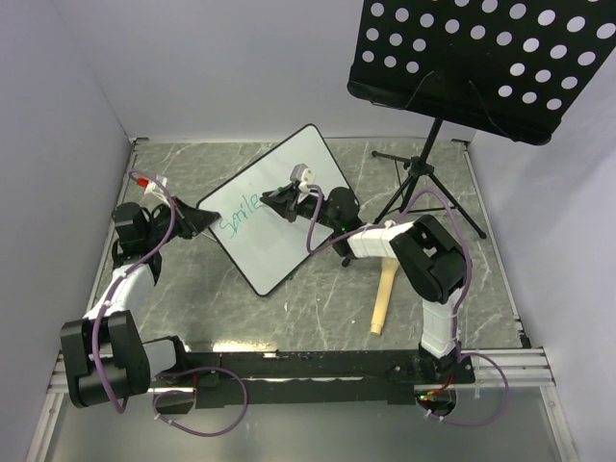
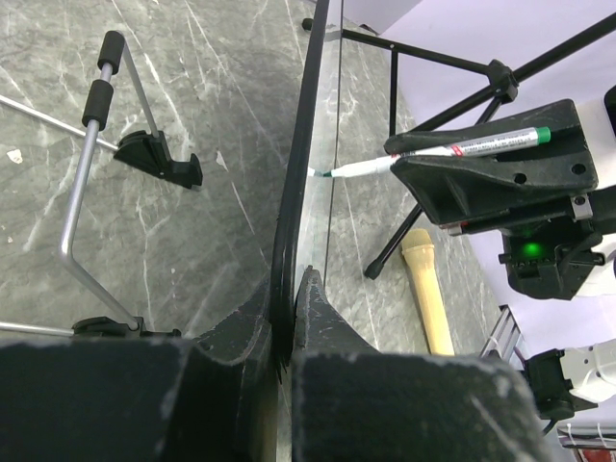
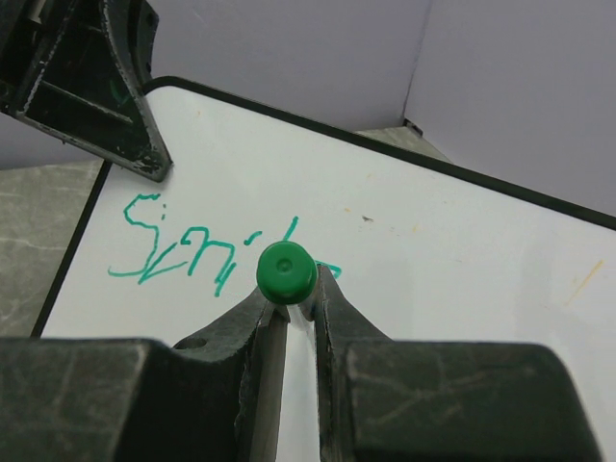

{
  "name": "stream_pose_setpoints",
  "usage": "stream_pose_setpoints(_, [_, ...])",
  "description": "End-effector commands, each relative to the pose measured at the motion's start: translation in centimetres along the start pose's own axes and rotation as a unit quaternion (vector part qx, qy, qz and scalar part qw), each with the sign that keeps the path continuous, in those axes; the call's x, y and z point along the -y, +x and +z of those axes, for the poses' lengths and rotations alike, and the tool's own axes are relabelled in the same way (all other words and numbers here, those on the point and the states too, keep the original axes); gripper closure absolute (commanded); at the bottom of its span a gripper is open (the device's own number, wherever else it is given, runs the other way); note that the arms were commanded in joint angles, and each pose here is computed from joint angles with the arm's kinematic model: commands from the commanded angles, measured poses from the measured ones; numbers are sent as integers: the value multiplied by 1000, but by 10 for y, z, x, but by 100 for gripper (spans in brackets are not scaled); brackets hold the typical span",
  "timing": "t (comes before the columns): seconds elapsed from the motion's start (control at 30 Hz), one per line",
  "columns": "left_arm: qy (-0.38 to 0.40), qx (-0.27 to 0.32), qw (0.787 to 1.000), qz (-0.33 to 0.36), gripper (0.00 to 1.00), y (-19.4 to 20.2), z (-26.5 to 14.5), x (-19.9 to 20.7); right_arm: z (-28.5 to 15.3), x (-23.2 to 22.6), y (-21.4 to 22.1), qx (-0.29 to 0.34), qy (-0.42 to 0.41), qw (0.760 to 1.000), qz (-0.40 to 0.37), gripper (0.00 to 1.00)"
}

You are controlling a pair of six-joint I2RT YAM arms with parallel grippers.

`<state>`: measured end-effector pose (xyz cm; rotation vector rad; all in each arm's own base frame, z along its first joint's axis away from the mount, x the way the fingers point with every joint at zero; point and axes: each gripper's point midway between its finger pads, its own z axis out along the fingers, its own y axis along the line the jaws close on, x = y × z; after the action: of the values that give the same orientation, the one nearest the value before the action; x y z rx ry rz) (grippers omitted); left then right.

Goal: Write a sentence on the whiteboard
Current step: Pick up the sentence from the whiteboard.

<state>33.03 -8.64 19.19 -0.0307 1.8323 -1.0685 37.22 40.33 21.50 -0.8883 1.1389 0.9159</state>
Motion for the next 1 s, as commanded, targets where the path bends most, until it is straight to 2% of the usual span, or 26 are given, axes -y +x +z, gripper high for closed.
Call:
stream_pose_setpoints(0.0, [-27, 0, 994, 107, 99, 1, 3, -20, -6, 11, -4, -5, 15, 1000, -3, 100])
stream_pose_setpoints(0.2, [-27, 0, 994, 105, 99, 1, 3, -20, -7, 7, -13, 7, 4, 1000, -3, 100])
stream_pose_setpoints(0.5, [-27, -1, 994, 106, 99, 1, 3, -21, -14, 0, -53, 52, -2, 998, -23, 100])
stream_pose_setpoints(0.97, [-26, 0, 994, 107, 99, 1, 2, -19, -6, 22, -27, 20, 22, 1000, -7, 100])
